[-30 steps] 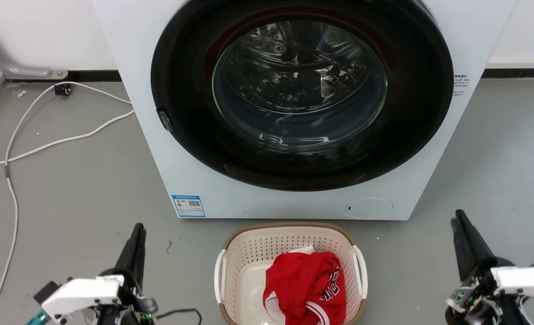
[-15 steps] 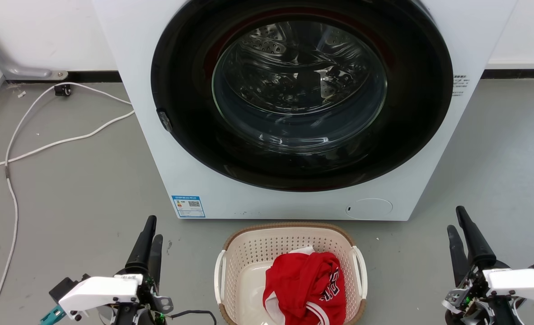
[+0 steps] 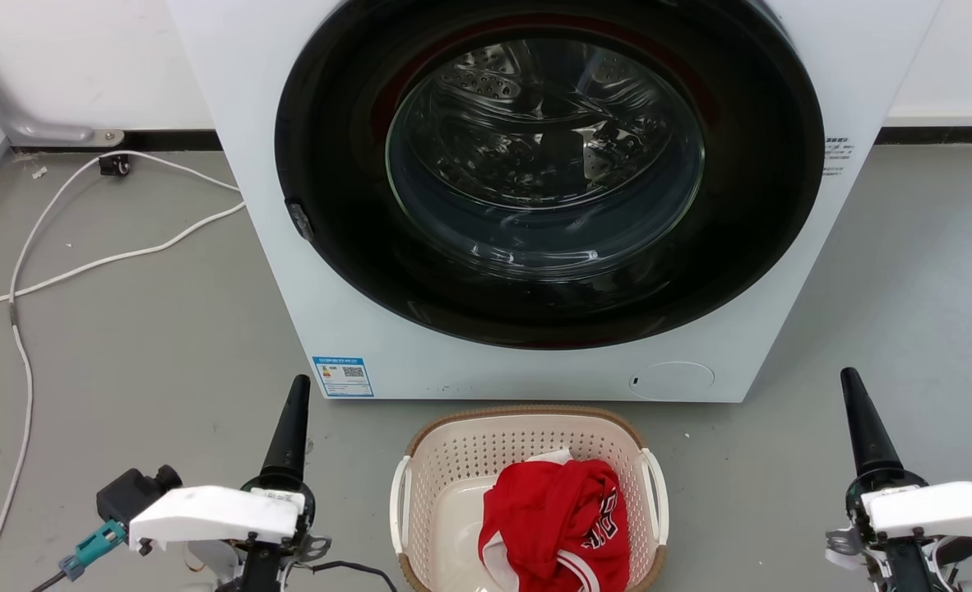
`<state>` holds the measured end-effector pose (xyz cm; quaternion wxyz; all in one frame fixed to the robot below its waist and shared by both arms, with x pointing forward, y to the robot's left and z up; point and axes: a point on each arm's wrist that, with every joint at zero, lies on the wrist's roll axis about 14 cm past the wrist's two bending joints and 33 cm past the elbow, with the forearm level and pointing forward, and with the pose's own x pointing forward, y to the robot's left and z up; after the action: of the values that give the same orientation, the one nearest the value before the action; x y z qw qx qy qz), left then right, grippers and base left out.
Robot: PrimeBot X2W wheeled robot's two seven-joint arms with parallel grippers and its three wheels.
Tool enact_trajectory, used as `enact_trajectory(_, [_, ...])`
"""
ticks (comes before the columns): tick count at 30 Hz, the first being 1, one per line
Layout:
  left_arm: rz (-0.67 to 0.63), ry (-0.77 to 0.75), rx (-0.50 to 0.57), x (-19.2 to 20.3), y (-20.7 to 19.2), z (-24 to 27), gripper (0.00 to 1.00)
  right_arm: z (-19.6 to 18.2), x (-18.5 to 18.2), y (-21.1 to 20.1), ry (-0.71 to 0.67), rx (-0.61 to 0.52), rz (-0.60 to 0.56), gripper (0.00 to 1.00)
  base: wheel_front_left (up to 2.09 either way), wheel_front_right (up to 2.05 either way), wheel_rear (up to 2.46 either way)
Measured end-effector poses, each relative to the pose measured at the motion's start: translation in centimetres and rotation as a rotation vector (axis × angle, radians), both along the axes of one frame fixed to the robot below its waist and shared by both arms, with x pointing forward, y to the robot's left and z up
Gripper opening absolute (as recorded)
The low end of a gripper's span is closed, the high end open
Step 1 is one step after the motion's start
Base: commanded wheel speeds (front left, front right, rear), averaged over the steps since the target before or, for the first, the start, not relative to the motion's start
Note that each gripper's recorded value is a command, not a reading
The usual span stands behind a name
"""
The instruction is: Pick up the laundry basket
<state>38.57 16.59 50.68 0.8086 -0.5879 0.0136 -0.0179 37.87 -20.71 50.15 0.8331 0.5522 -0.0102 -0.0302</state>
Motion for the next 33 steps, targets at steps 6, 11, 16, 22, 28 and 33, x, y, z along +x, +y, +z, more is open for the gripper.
enact_trajectory(6, [-0.013, -0.030, 0.145, 0.0, -0.5, 0.6, 1.00, 0.4, -0.1, 0.0, -0.006, -0.158, 0.001, 1.00, 0.00, 0.00, 0.00])
enact_trajectory(11, [-0.023, -0.033, 0.258, 0.0, -1.0, 0.6, 1.00, 0.5, -0.2, 0.3, -0.007, -0.272, 0.008, 1.00, 0.00, 0.00, 0.00])
enact_trajectory(16, [-0.035, -0.032, 0.371, -0.1, -1.6, 0.4, 1.00, 0.6, -0.2, 0.7, -0.009, -0.378, 0.020, 1.00, 0.00, 0.00, 0.00])
enact_trajectory(22, [-0.048, -0.038, 0.502, -0.2, -2.2, 0.2, 1.00, 0.5, -0.3, 1.1, -0.008, -0.506, 0.040, 1.00, 0.00, 0.00, 0.00])
enact_trajectory(28, [-0.052, -0.046, 0.602, -0.2, -2.6, 0.1, 1.00, 0.5, -0.3, 1.6, -0.010, -0.601, 0.058, 1.00, 0.00, 0.00, 0.00])
enact_trajectory(33, [-0.052, -0.058, 0.668, -0.3, -2.9, 0.2, 1.00, 0.7, -0.3, 1.9, -0.019, -0.670, 0.068, 1.00, 0.00, 0.00, 0.00])
